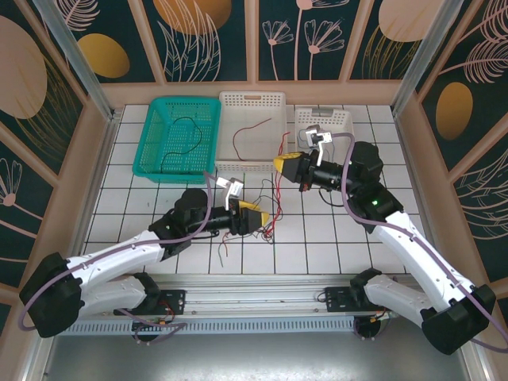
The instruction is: Untangle the cables
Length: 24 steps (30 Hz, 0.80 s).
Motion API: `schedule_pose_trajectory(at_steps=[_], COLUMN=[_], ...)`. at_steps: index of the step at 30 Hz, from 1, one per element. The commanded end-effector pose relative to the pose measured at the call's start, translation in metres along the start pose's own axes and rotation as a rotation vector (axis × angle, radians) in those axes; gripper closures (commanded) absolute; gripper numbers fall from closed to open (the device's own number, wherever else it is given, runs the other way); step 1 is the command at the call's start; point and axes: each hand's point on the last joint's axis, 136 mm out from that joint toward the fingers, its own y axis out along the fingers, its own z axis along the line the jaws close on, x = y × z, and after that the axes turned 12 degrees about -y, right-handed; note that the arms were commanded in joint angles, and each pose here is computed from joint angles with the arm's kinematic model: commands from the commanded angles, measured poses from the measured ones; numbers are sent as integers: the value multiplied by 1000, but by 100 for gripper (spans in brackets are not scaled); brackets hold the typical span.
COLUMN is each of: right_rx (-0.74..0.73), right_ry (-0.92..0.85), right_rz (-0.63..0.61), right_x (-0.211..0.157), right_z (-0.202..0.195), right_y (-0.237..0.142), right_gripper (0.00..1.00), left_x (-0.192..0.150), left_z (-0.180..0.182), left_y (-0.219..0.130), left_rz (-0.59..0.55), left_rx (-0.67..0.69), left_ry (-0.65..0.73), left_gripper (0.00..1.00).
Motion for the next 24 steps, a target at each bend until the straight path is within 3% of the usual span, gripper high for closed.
schedule_pose_trajectory(at_steps=[1, 5, 8, 9, 16, 24], right_rx=[43, 26, -4, -17, -216, -560], right_ry=[-49, -53, -52, -49, -16, 75], right_rz=[-28, -26, -24, -21, -21, 4], right_x=[6, 4, 0, -2, -22, -62], right_z=[10, 8, 3, 0, -35, -100], right_y=[-2, -4, -5, -6, -17, -53], right_gripper=[100, 100, 100, 100, 100, 100], left_x=[16, 20, 25, 28, 54, 97], left_z=[-16, -13, -10, -9, -7, -12], left_y=[2, 0, -3, -5, -31, -77], left_rz=[-47, -69, -95, -108, -240, -421], left_rx=[-32, -1, 35, 54, 204, 426], left_ry=[69, 83, 93, 98, 144, 207], left_gripper=[35, 63, 95, 100, 100, 100])
